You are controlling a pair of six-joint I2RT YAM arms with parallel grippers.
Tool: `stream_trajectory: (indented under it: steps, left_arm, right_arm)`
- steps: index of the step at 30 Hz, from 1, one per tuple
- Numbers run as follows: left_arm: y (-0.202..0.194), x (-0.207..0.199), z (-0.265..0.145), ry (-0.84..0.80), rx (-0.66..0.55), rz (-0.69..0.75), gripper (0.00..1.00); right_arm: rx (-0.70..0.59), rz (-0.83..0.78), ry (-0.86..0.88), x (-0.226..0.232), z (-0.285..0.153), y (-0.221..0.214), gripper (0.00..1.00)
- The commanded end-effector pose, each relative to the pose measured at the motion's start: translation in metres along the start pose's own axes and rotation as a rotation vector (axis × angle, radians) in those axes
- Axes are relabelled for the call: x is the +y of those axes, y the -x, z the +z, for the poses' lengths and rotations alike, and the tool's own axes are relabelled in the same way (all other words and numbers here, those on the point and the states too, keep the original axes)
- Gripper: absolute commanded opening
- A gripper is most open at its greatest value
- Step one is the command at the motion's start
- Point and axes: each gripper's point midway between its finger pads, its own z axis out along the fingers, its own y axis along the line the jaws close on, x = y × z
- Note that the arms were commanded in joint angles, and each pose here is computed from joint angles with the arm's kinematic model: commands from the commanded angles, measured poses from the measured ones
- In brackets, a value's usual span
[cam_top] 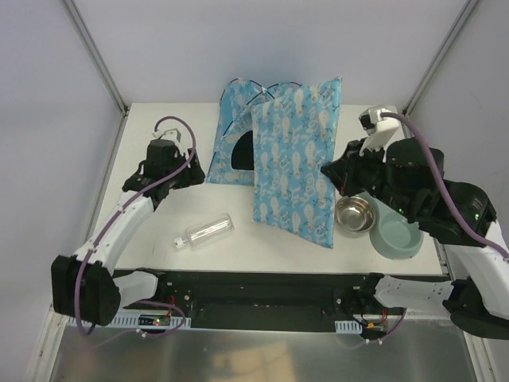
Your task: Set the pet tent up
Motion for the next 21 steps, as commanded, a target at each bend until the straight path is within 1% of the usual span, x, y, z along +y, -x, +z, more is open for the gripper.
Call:
stream_trajectory:
  steps: [1, 3, 6, 11, 15, 17, 21]
  left_arm:
    - [0.028, -0.02, 0.041, -0.125, -0.101, 0.115, 0.73]
    - [0.022, -0.018, 0.062, -0.126, -0.075, 0.127, 0.73]
    - [0.017, -0.023, 0.085, -0.166, -0.075, 0.14, 0.73]
    - [0.021, -0.022, 0.116, -0.173, -0.129, 0.156, 0.74]
    - [0.023, -0.021, 0.139, -0.166, -0.132, 0.158, 0.72]
    - [0.027, -0.023, 0.147, -0.171, -0.133, 0.16, 0.68]
    - [0.021, -0.026, 0.156, -0.204, -0.13, 0.176, 0.47]
  right_arm:
    - [0.108, -0.032, -0.083, -0.014, 0.015, -0.032, 0.0]
    - [0.133, -0.044, -0.104, -0.016, 0.021, -0.039, 0.0]
    - [0.173, -0.038, -0.104, -0.013, 0.031, -0.047, 0.0]
    - [0.209, -0.009, -0.051, 0.002, 0.041, -0.055, 0.0]
    - [0.224, 0.008, -0.072, 0.001, 0.051, -0.058, 0.0]
    - [0.231, 0.012, -0.091, -0.001, 0.062, -0.062, 0.0]
    - [0.211, 0.019, -0.151, -0.01, 0.089, -0.069, 0.0]
